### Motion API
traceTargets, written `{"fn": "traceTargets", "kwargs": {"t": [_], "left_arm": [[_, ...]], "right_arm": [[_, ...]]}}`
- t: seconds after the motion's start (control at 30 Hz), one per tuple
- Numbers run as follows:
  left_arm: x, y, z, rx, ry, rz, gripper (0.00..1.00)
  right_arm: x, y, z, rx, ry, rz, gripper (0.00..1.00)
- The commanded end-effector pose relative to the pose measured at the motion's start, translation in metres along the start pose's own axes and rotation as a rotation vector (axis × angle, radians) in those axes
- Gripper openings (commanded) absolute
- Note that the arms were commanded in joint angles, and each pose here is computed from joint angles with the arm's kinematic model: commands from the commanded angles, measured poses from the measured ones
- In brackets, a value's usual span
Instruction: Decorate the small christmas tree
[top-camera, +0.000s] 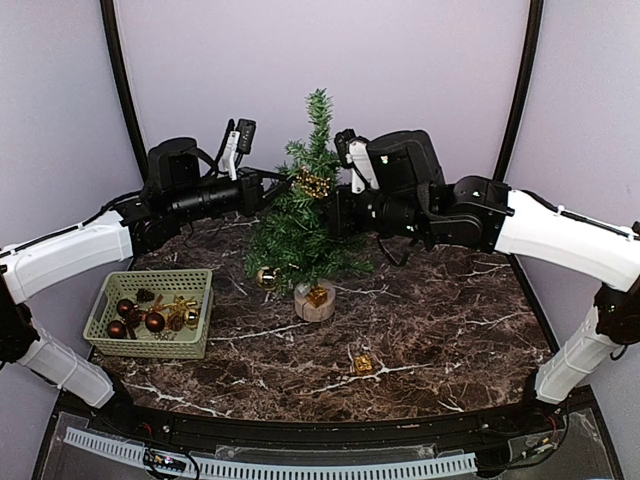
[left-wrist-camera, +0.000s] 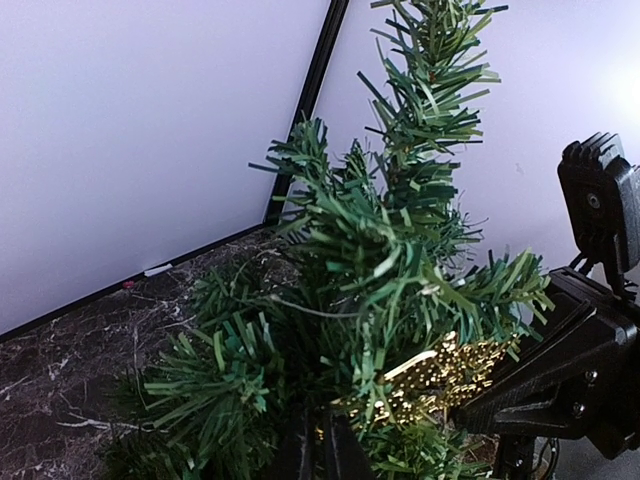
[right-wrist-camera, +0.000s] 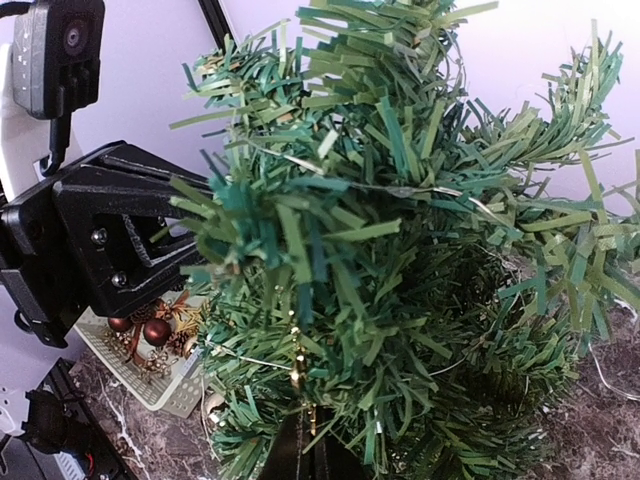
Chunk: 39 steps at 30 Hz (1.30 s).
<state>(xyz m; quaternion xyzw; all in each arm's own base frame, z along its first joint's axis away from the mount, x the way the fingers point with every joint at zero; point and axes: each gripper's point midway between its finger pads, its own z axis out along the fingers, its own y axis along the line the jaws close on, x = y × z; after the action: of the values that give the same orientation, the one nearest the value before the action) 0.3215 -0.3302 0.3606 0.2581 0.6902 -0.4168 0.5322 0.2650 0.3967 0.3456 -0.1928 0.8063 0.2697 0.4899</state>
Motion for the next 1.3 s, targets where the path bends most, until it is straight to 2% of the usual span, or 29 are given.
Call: {"fn": "traceTargets", "kwargs": {"t": [0.0, 0.2, 0.37, 0.43, 0.53, 0.7, 0.87, 1.03, 1.13, 1.27], "left_arm": [[0.006, 0.003, 0.001, -0.006, 0.008, -0.006, 0.06], [0.004, 0.003, -0.002, -0.013, -0.001, -0.005, 0.06], [-0.014, -0.003, -0.022, -0.036, -0.056, 0.017, 0.13], [-0.017, -0.004, -0.029, -0.045, -0.063, 0.019, 0.18], [-0.014, -0.003, -0.037, -0.068, -0.054, 0.017, 0.23], [-0.010, 0.004, -0.050, -0.126, -0.053, 0.014, 0.34], [-0.005, 0.005, -0.061, -0.147, -0.048, 0.016, 0.44], [0.011, 0.004, -0.078, -0.163, -0.021, -0.006, 0.61], [0.019, 0.004, -0.100, -0.194, -0.027, -0.041, 0.69], [0.052, 0.010, -0.122, -0.243, 0.033, -0.144, 0.74]], "right_arm": [[0.001, -0.003, 0.007, 0.005, -0.010, 0.026, 0.00], [-0.004, -0.003, 0.001, -0.010, -0.027, 0.033, 0.02], [-0.008, 0.004, -0.015, -0.084, -0.062, 0.039, 0.36], [-0.010, 0.006, -0.021, -0.111, -0.076, 0.039, 0.46], [-0.009, 0.005, -0.027, -0.127, -0.088, 0.037, 0.57], [-0.009, 0.008, -0.036, -0.167, -0.107, 0.031, 0.68], [-0.013, 0.005, -0.047, -0.176, -0.140, 0.017, 0.74], [-0.013, -0.002, -0.065, -0.182, -0.177, -0.016, 0.75], [-0.002, -0.013, -0.076, -0.167, -0.179, -0.020, 0.76], [0.031, -0.034, -0.082, -0.128, -0.125, -0.007, 0.76]]}}
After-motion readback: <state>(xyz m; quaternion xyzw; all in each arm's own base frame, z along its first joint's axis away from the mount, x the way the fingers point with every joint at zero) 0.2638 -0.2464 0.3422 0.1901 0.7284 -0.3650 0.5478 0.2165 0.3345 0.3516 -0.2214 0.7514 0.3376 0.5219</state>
